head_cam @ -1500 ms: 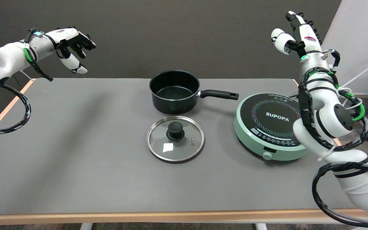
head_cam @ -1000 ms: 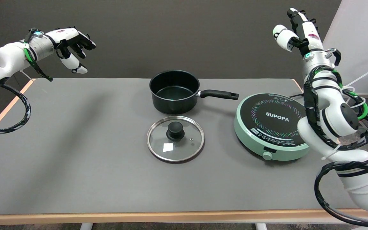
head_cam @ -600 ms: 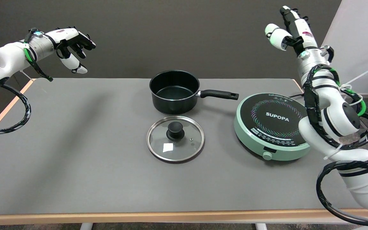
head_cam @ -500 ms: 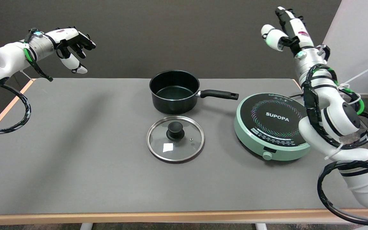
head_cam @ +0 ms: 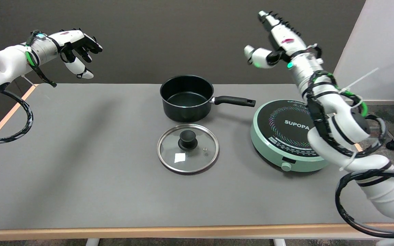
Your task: Pick up the pot.
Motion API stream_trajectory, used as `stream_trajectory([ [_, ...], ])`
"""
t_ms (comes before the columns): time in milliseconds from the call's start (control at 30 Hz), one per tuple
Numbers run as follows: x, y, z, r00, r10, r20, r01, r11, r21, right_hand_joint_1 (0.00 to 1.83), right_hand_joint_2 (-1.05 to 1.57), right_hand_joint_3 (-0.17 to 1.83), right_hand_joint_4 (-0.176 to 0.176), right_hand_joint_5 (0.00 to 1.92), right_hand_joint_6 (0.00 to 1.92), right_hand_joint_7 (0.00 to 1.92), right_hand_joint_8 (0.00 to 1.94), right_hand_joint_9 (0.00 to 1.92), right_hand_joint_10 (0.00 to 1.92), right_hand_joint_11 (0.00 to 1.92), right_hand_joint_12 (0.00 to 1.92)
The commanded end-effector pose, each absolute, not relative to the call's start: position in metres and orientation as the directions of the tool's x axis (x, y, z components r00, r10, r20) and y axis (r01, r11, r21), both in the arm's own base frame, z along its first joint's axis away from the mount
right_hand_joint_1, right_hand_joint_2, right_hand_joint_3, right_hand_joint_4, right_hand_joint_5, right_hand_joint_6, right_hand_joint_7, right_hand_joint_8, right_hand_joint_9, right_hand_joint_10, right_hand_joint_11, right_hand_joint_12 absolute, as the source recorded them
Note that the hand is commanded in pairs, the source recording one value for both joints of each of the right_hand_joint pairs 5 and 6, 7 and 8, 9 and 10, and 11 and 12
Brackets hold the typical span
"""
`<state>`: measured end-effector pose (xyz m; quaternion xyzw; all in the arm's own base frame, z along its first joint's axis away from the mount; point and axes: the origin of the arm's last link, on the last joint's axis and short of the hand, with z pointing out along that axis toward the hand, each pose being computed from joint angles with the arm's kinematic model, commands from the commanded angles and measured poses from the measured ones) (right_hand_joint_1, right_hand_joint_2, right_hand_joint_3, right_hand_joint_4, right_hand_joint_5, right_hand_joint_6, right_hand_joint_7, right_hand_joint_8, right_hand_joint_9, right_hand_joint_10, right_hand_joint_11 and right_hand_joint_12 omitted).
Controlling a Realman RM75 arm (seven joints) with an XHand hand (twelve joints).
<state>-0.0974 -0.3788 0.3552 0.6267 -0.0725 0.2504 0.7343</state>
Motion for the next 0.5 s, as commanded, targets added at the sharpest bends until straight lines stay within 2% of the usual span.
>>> stream_trajectory([
  [33, -0.139, -0.418, 0.304, 0.994, 0.099, 0.040, -0.050, 0.093, 0.994, 0.97, 0.54, 0.66, -0.007, 0.04, 0.04, 0.04, 0.04, 0.04, 0.04, 0.04, 0.04],
  [100, -0.143, -0.422, 0.303, 0.996, 0.086, 0.036, -0.044, 0.095, 0.994, 1.03, 0.13, 0.95, 0.005, 0.03, 0.03, 0.03, 0.03, 0.03, 0.03, 0.03, 0.03],
  [167, -0.145, -0.423, 0.303, 0.996, 0.079, 0.038, -0.046, 0.099, 0.994, 1.07, -0.17, 1.06, 0.014, 0.03, 0.03, 0.03, 0.03, 0.03, 0.03, 0.03, 0.03],
  [267, -0.148, -0.426, 0.302, 0.997, 0.069, 0.042, -0.049, 0.102, 0.994, 1.10, -0.34, 1.11, 0.027, 0.03, 0.03, 0.03, 0.03, 0.03, 0.03, 0.03, 0.03],
  [467, -0.152, -0.430, 0.299, 0.997, 0.060, 0.049, -0.054, 0.098, 0.994, 1.11, -0.47, 1.15, 0.047, 0.03, 0.03, 0.03, 0.03, 0.03, 0.03, 0.03, 0.03],
  [500, -0.153, -0.431, 0.298, 0.997, 0.057, 0.050, -0.055, 0.095, 0.994, 1.10, -0.48, 1.15, 0.123, 0.03, 0.03, 0.03, 0.03, 0.03, 0.03, 0.03, 0.03],
])
